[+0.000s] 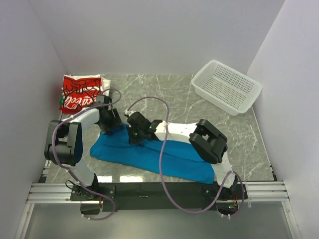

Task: Fold and stack the t-shirts
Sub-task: Fold the tshirt

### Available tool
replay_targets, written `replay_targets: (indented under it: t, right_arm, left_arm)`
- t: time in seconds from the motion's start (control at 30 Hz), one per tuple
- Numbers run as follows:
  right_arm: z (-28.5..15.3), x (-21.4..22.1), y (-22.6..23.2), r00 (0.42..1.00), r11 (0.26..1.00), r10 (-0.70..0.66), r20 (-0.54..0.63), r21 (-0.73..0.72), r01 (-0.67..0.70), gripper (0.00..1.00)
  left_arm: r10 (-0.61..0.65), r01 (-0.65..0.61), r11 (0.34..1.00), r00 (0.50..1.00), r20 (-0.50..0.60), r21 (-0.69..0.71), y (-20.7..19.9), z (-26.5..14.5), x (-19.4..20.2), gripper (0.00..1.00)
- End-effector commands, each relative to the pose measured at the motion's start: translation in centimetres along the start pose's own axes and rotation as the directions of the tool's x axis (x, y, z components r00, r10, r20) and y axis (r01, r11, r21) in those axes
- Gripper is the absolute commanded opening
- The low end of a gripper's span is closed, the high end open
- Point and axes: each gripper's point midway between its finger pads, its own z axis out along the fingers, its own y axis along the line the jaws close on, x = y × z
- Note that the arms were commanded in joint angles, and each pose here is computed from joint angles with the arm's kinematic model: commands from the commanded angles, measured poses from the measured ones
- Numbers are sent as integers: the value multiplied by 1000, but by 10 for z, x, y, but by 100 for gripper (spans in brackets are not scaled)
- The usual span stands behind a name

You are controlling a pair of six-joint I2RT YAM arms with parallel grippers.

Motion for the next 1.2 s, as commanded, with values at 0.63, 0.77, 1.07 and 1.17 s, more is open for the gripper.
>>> replay_targets:
  t: [0.63,0.77,1.07,1.17]
  right_arm:
    - [-84,10,58,952,940,-294,91,-153,305,38]
    - [-93,-17,57,956,956,-249,154,-121,269,40]
    - [-87,-32,36,984,994,-104,147,-1,105,40]
    - [-101,-26,17,988,999,-27,154,44,20,40]
  left_arm:
    - [10,-11,999,999,-39,-41,19,14,4,73]
    - [11,-13,999,999,-42,-41,21,14,7,73]
    - [22,-22,1000,1000,22,-5,12,-6,-5,73]
    - [18,-18,1000,998,66,4,6,-16,-17,73]
